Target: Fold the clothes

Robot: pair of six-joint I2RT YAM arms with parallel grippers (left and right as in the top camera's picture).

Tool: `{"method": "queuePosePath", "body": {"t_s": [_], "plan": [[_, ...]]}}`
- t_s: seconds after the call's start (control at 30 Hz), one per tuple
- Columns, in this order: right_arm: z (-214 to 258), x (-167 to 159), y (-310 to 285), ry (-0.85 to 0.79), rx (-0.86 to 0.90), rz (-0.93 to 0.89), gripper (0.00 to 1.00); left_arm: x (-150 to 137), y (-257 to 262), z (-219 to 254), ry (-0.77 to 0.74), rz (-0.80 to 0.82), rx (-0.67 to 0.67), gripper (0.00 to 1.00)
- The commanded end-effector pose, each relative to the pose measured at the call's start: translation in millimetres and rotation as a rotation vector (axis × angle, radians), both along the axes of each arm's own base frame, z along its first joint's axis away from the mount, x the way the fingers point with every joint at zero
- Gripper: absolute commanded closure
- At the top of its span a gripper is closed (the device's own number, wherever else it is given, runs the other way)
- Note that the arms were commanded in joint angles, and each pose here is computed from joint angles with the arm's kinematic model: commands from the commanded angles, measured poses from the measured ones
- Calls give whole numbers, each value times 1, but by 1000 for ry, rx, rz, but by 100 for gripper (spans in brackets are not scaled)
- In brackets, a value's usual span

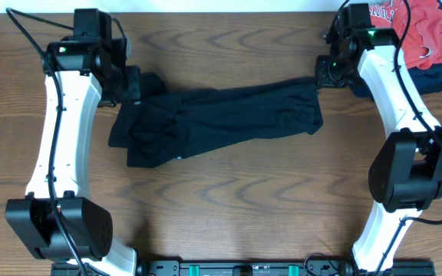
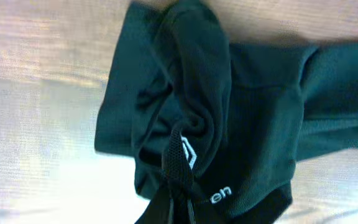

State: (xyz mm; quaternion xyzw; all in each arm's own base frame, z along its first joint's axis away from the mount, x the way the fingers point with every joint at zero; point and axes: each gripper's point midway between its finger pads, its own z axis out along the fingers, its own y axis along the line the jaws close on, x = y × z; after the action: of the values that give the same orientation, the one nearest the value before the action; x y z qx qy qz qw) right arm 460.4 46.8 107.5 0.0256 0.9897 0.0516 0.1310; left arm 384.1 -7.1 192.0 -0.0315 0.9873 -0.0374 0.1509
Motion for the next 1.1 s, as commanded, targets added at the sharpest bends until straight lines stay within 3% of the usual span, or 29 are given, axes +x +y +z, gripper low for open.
{"method": "queuePosePath", "body": {"t_s": [0.0, 0.23, 0.27, 0.3, 0.33, 0.37, 0.4, 0.47, 0.7, 0.8, 1.07], "plan": [[10, -1, 4, -12, 34, 36, 99, -17, 6, -19, 86, -2, 28, 94], [7, -15, 16, 44, 70, 58, 99, -42, 6, -64, 205, -3, 30, 93], [6, -18, 16, 53, 69, 65, 99, -43, 6, -69, 211, -4, 32, 85], [6, -20, 16, 62, 68, 65, 95, -44, 8, -73, 214, -2, 40, 66], [5, -23, 16, 75, 68, 65, 83, -44, 11, -75, 214, 3, 59, 55], [5, -26, 15, 86, 67, 63, 61, -44, 15, -76, 213, 7, 79, 48], [4, -29, 13, 100, 66, 60, 45, -42, 19, -76, 207, 13, 102, 34], [3, -35, 10, 126, 64, 59, 37, -39, 27, -72, 191, 32, 142, 21], [2, -47, -3, 169, 73, 120, 16, -20, 45, -37, 77, 182, 134, 13], [0, -41, -4, 139, 64, 185, 12, -11, 50, -24, 9, 222, 121, 10], [-33, -21, 0, 130, 56, 224, 19, -4, 58, -16, -42, 248, 119, 7]]}}
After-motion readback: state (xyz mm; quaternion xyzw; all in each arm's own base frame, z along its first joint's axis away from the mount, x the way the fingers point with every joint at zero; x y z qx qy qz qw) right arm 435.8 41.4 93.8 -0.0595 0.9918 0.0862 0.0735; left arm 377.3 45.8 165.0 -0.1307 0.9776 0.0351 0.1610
